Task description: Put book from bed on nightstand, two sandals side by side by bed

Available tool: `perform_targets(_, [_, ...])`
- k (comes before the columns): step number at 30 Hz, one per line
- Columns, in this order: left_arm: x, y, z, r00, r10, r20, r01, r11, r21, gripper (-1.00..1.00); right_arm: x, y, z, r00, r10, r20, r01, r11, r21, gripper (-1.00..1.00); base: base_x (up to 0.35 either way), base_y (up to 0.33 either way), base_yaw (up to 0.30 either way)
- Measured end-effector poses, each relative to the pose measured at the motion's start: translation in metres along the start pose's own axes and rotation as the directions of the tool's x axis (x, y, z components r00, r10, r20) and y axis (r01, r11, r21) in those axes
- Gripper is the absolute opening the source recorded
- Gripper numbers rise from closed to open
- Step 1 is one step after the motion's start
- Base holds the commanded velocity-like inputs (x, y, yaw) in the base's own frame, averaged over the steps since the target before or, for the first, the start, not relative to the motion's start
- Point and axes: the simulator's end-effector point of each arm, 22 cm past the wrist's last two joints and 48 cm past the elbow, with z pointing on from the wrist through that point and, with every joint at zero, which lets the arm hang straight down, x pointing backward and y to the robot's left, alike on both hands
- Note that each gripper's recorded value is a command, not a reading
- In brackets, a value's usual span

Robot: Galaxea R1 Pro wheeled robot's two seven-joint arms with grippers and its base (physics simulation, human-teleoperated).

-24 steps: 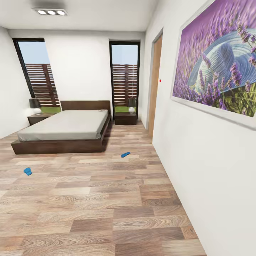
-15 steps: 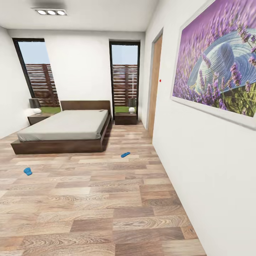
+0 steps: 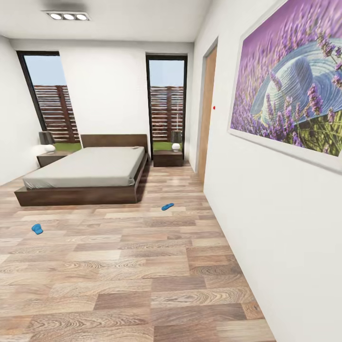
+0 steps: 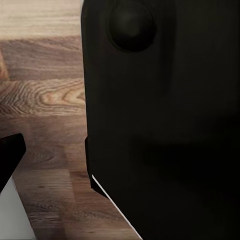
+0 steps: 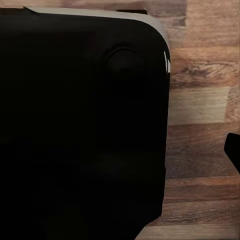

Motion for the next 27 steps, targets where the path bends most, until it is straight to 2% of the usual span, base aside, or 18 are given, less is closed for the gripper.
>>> perform_targets(8, [-0.022, -0.003, -0.001, 0.999, -0.001, 0.045, 0.001, 1.0, 0.008, 1.0, -0.01, -0.001, 0.0, 0.999, -0.003, 0.044, 0.003, 1.0, 0.001, 1.0, 0.0, 0.0, 0.0])
perform_targets(26, [-0.073, -0.006, -0.006, 0.987, -0.003, 0.158, 0.0, 1.0, 0.016, 1.0, -0.011, -0.001, 0.0, 0.999, -0.003, 0.048, 0.003, 1.0, 0.002, 1.0, 0.0, 0.0, 0.0])
perform_targets(27, [-0.111, -0.006, -0.013, 0.971, -0.003, 0.238, -0.001, 1.0, 0.016, 1.0, -0.011, -0.001, 0.0, 0.999, -0.003, 0.048, 0.003, 1.0, 0.002, 1.0, 0.0, 0.0, 0.0])
